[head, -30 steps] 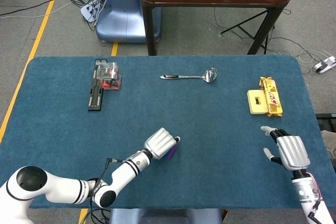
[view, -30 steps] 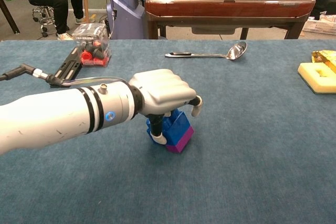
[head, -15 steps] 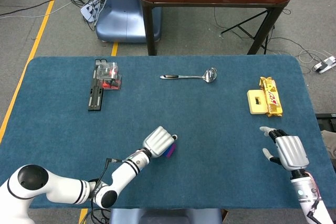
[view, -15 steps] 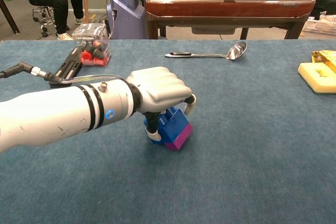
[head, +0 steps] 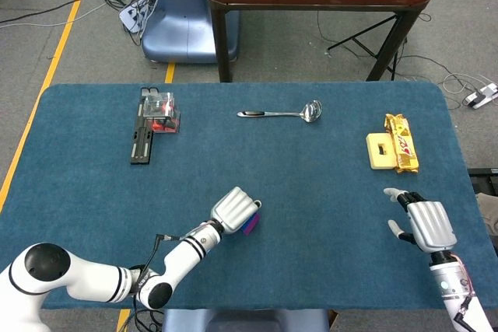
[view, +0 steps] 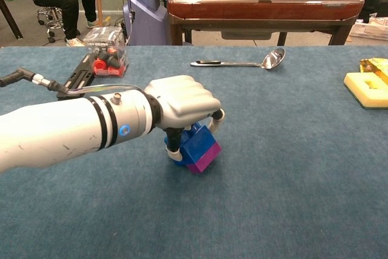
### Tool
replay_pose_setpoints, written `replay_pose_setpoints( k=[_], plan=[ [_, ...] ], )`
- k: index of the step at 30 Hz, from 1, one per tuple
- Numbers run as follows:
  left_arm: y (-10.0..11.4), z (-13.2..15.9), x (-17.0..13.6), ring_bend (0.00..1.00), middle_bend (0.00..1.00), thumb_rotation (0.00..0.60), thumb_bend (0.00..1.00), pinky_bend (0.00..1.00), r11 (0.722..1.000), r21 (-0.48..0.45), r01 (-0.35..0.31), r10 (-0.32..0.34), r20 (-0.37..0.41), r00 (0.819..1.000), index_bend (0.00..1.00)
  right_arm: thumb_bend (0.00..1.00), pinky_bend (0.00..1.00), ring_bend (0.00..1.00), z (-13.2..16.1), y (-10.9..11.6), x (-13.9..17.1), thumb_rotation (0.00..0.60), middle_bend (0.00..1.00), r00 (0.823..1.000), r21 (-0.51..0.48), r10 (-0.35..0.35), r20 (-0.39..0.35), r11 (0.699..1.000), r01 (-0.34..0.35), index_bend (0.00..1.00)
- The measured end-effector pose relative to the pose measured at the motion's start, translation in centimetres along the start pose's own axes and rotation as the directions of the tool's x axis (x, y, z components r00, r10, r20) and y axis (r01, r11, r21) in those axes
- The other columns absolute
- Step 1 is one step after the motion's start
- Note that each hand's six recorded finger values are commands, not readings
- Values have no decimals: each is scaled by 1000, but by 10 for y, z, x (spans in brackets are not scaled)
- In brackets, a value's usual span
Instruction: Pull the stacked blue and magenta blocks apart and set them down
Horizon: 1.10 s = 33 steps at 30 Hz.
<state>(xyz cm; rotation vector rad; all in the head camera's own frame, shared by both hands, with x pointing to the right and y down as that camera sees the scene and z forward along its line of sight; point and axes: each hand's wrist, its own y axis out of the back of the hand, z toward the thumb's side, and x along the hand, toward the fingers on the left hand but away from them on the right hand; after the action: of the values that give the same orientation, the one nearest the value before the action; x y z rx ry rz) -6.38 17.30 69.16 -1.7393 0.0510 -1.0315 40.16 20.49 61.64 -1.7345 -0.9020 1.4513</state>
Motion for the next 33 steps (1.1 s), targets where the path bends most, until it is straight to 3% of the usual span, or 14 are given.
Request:
replay_pose_setpoints(
  k=[11,20,28,33],
  plan=[
    [16,-4,-13,919,1000,600,194,1000,996,-59,-60,61,13,998,576,254,658,369,5,5,-2,600,392,1000,-6,-14,-15,1000,14,285],
    [30,-24,-30,914,1000,600,209,1000,974,-210,-90,81,-51,995,588,255,658,391,22,27,-11,600,416,995,-49,-68,-72,997,65,304],
    [26,-55,-40,917,1000,600,254,1000,913,-385,-137,75,-171,982,606,248,694,458,50,57,-30,600,479,981,-91,-117,-154,990,104,321],
    [20,-79,-47,920,1000,600,257,1000,861,-473,-185,50,-283,958,579,223,727,531,68,74,-44,600,544,973,-108,-123,-196,989,103,321]
  ],
)
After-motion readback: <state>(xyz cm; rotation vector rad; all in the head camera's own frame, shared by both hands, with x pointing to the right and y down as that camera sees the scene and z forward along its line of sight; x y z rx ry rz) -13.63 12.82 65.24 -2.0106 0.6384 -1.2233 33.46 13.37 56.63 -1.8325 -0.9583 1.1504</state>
